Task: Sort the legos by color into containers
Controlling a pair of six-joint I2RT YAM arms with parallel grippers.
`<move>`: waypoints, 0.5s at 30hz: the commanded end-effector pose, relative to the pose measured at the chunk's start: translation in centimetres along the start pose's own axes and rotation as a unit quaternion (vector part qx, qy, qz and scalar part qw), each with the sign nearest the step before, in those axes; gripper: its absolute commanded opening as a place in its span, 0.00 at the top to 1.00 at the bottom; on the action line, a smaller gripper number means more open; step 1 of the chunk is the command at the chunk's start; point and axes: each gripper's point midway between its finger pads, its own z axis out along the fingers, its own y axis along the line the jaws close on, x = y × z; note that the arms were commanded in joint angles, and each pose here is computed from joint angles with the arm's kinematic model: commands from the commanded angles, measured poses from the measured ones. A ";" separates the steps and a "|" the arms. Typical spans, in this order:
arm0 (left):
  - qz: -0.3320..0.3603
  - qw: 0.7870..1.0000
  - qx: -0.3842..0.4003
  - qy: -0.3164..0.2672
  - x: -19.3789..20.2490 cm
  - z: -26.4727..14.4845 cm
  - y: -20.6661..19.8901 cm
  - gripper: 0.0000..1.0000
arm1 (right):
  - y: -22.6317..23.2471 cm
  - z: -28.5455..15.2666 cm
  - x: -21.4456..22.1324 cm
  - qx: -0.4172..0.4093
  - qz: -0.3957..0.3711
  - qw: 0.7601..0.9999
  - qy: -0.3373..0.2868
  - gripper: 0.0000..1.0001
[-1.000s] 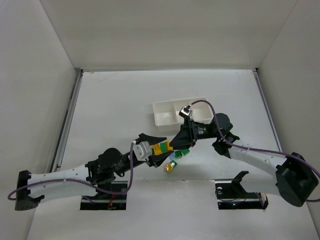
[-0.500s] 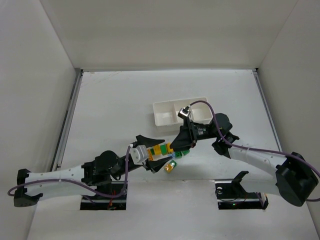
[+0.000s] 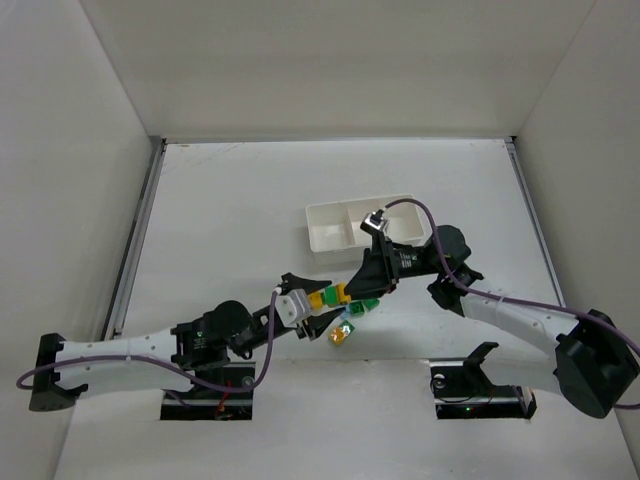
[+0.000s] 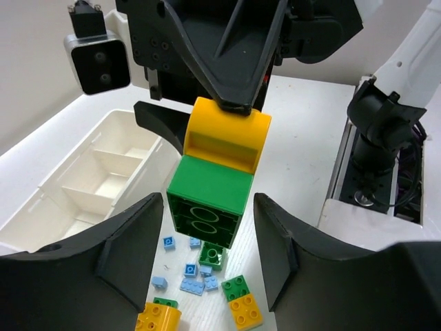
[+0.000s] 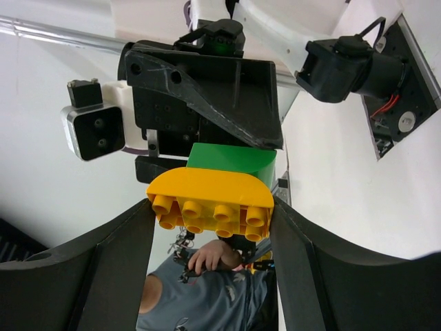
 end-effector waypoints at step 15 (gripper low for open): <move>0.001 0.998 0.019 -0.052 -3.7 -0.4 -0.6 0.74 | 0.8 -0.4 -1.7 -0.007 -0.033 0.999 -0.021 0.62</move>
